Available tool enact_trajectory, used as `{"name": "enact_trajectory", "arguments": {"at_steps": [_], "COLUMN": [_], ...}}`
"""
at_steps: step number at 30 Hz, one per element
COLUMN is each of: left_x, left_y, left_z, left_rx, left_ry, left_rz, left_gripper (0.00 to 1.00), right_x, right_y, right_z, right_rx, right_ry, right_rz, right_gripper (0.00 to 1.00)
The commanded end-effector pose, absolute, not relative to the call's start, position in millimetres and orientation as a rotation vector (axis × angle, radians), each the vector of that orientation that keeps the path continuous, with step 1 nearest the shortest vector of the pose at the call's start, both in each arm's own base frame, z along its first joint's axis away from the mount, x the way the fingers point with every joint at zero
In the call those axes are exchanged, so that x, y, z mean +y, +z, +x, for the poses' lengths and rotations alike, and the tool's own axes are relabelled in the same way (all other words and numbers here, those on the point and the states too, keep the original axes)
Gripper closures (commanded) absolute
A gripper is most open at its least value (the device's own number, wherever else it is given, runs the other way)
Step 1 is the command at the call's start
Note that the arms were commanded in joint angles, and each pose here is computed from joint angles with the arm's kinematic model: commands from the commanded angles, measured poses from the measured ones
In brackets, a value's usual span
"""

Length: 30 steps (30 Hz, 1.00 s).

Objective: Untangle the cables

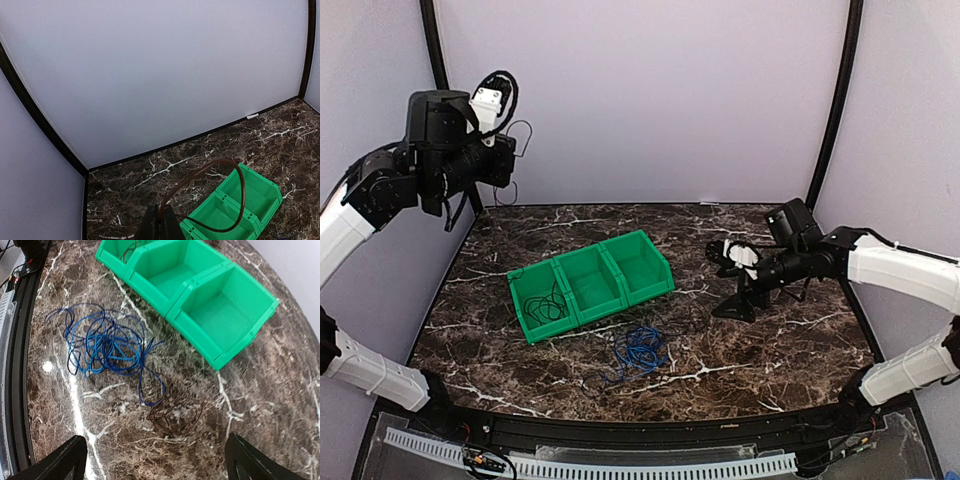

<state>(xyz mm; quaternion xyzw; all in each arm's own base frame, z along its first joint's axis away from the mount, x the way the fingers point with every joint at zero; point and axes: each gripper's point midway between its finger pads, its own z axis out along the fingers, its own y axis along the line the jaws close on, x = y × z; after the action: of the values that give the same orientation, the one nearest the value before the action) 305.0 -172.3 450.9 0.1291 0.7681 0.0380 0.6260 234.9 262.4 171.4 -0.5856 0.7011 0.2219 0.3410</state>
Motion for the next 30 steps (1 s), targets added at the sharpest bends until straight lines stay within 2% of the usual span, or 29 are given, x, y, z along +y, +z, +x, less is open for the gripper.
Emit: {"name": "enact_trajectory", "arguments": {"at_steps": [1,6,12,16,25,30], "left_x": [-175.2,-168.5,-169.9,-172.7,-165.8,-167.5], "left_y": [391.3,363.7,396.3,396.9,297.9,249.8], "left_z": [303.5,296.9,305.9,316.2,327.5,325.1], "left_rx": [1.888,1.899,1.843,1.846,2.046,2.16], "left_ry": [0.007,-0.018,0.011,0.047,0.126,0.027], "left_rz": [0.298,0.289,0.305,0.313,0.284,0.274], "left_gripper": [1.0,1.0,1.0,1.0,1.0,1.0], "right_x": [266.0,259.0,245.2,242.2,239.2,240.4], "right_y": [156.5,150.2,145.8,148.8,140.4,137.5], "right_z": [236.1,237.9,240.0,240.8,240.6,240.5], "right_rx": [1.806,1.792,1.783,1.777,1.787,1.794], "right_ry": [0.678,0.642,0.607,0.611,0.597,0.607], "right_rz": [-1.461,-1.46,-1.427,-1.414,-1.428,-1.438], "right_gripper": [0.03,0.05,0.05,0.05,0.06,0.06]}}
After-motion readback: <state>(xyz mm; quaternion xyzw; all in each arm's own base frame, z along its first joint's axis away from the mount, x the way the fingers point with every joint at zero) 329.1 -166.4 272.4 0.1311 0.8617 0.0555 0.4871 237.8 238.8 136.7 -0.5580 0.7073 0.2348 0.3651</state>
